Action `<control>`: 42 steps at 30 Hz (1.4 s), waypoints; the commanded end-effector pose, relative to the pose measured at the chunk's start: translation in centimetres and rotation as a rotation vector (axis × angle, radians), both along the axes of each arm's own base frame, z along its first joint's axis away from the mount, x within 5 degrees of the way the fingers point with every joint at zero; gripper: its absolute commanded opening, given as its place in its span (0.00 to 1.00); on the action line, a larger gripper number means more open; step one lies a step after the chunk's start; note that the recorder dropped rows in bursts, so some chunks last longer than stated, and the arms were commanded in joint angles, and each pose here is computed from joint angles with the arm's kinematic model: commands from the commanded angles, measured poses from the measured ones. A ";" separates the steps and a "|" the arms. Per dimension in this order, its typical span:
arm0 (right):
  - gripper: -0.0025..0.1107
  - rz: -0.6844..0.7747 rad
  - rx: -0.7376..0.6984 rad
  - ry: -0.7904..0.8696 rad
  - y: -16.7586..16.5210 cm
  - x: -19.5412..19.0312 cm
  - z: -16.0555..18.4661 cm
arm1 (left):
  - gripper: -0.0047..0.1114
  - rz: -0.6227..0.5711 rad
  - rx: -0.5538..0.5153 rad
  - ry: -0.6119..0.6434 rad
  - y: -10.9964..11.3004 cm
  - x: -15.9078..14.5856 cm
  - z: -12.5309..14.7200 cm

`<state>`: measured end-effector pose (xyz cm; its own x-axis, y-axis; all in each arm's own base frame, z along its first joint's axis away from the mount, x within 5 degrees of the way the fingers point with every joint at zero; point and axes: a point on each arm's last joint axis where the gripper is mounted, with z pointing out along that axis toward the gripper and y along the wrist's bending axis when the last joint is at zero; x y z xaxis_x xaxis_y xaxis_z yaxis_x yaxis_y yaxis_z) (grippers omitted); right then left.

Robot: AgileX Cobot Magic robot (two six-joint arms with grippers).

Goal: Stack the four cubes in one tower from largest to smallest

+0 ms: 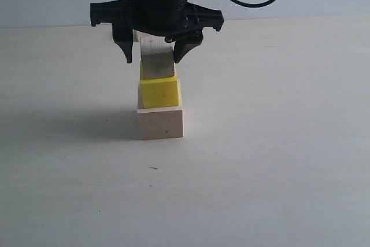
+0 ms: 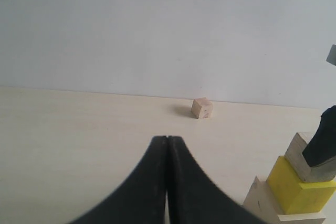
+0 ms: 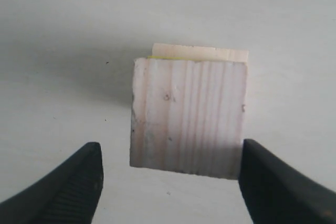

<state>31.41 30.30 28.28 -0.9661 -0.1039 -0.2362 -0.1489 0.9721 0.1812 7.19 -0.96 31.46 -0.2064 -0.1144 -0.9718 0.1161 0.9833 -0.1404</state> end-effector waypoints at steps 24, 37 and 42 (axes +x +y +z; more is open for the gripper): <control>0.63 0.059 0.065 -0.117 -1.6 -1.6 5.5 | 0.04 -0.003 -0.004 -0.005 0.0 -0.1 -0.1; 0.02 0.194 -0.227 -0.419 -7.5 -3.5 8.0 | 0.04 -0.002 0.012 0.035 0.0 -0.1 -0.5; 0.02 0.222 -0.182 -0.397 -12.0 -8.8 4.9 | 0.04 -0.018 0.004 -0.005 -0.4 1.0 0.0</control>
<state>24.28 19.70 33.90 -0.7685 -0.3888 -0.5082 -0.3736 0.9174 -0.1370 7.44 -1.02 31.31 -0.2230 -0.0935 -0.9703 0.1190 0.9853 -0.1223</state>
